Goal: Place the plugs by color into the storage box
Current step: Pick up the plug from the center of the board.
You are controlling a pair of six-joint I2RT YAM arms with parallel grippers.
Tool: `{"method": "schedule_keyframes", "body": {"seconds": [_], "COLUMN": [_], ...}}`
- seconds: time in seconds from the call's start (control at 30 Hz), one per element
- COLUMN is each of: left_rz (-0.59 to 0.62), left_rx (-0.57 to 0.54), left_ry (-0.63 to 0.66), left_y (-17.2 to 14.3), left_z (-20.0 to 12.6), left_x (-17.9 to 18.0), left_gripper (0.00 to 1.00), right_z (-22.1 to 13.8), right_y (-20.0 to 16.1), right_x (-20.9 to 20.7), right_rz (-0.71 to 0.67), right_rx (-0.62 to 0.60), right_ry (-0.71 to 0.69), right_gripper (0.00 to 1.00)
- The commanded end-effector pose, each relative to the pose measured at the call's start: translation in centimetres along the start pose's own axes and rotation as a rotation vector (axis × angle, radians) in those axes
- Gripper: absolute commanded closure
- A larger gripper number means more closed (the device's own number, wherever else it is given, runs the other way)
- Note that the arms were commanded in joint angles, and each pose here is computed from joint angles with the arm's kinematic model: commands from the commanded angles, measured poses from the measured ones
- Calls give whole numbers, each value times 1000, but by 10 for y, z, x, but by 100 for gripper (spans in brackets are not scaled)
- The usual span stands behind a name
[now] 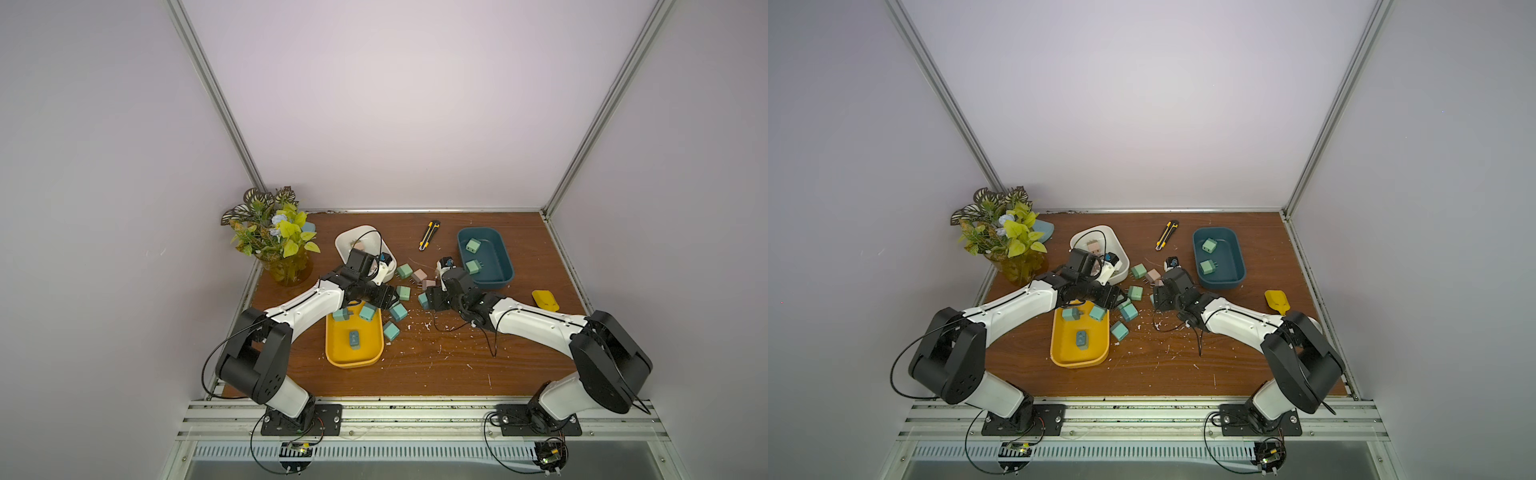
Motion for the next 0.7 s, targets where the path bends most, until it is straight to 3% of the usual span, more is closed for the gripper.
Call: {"method": "schedule_keyframes", "body": {"seconds": [0.0,0.67], "left_rz": [-8,-19], "left_rx": [51,24], "left_ry": [-21,-48], "left_y": [-1,6], "left_z": [5,9], "left_x": [-3,-4], "left_gripper": [30,30], "right_z": [7,50], "right_y": [3,-7], "right_x": [5,16], "right_rz": [5,-27], "right_rx": [0,82], "right_ry": [20,40], "right_gripper": [23,38]}}
Point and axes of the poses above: each gripper's point midway between its finger pads, its own z axis out along the fingers, its own x axis along the line the jaws close on, y = z × x, the point moved 9 cm from there along -z, back along the fingers, and after that the axes turned 8 degrees about z, right-handed, at the moved point
